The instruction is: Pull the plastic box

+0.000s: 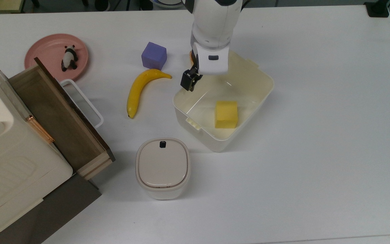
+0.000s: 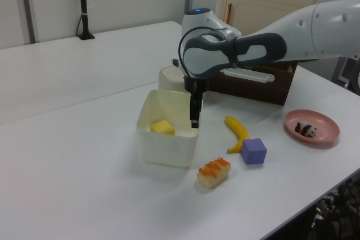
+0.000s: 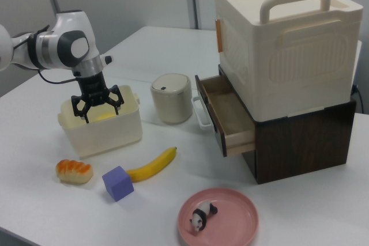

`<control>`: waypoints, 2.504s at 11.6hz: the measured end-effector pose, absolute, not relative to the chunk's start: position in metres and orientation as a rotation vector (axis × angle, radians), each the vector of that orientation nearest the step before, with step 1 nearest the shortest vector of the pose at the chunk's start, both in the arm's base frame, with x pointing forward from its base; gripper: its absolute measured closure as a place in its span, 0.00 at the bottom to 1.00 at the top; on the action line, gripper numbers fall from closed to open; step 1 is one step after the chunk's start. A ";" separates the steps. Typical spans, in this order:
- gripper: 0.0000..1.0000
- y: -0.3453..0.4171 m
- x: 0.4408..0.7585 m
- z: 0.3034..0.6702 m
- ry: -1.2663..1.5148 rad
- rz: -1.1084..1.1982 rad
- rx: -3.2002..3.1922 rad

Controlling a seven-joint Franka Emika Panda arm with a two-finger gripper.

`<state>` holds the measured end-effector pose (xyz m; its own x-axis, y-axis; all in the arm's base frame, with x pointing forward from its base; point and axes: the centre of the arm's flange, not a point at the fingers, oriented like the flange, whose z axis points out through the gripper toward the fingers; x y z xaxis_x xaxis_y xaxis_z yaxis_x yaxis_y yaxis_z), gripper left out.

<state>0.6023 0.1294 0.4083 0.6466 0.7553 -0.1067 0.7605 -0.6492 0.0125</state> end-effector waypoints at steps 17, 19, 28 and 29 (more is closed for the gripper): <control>0.00 0.034 0.562 0.614 -0.276 0.206 3.146; 0.00 0.033 0.563 0.606 -0.308 0.179 3.144; 0.00 0.022 0.565 0.594 -0.339 0.139 3.141; 0.00 0.021 0.565 0.594 -0.337 0.136 3.141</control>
